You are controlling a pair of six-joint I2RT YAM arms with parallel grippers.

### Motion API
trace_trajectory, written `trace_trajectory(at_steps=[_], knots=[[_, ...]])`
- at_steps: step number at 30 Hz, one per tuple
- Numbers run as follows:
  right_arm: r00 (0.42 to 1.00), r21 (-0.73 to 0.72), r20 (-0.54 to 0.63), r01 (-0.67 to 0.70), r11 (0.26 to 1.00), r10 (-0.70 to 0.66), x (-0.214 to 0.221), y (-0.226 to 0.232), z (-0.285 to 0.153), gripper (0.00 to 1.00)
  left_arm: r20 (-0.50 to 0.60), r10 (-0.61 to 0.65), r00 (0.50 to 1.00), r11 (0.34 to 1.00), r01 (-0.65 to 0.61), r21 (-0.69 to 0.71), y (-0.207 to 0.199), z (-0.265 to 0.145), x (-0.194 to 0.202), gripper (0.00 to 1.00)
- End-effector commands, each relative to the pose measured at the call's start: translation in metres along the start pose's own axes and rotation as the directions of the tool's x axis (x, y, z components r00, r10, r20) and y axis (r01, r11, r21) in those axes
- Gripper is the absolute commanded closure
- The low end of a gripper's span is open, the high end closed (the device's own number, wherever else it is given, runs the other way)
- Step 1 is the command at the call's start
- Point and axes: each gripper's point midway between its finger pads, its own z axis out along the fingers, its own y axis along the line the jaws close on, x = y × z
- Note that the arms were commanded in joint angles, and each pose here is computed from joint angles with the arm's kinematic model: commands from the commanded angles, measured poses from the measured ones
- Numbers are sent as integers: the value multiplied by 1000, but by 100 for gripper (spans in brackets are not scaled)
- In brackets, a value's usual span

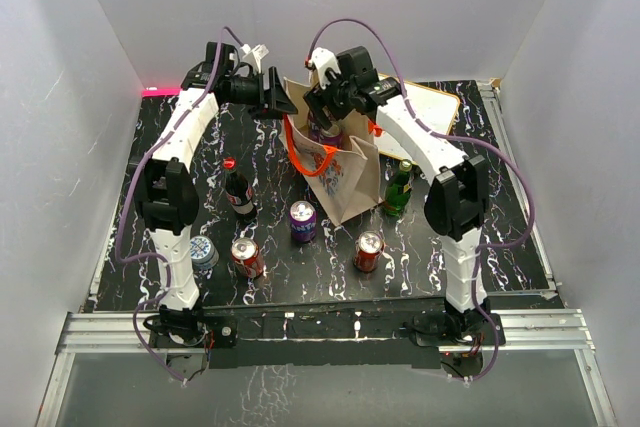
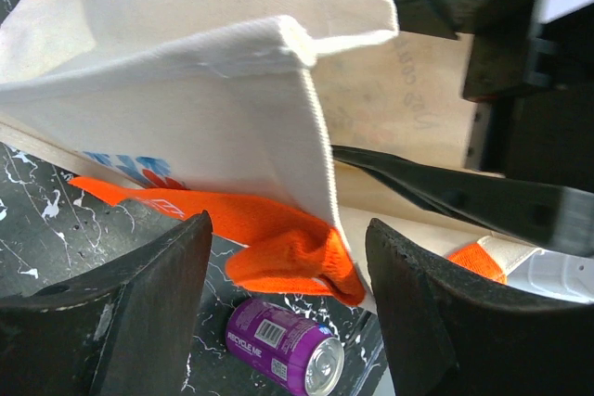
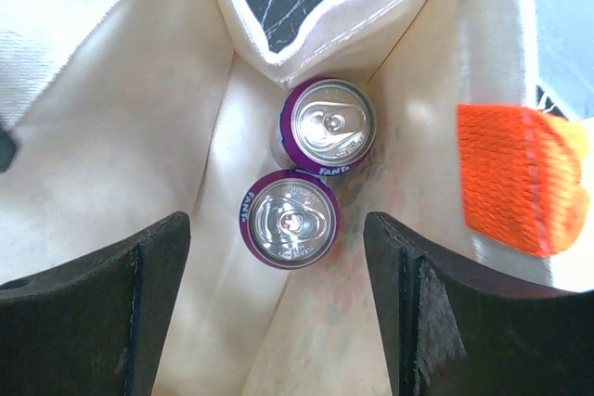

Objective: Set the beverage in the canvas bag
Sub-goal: Adjust the drink in the canvas bag.

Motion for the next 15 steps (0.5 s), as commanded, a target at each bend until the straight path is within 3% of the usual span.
trace_trajectory(at_steps=[1,10,15], knots=[[988,19,153,12,1000,-15,-50,-6,-37,22,53,-2,999,999,0,53,-15,-12,-20,34],[960,20,278,-34,999,27,-86,-16,-94,23,101,-10,995,995,-1,102,-28,-14,-36,34],[947,71,322,4,997,-27,-95,-18,-138,22,127,-30,991,998,23,56,-23,-13,-43,40]])
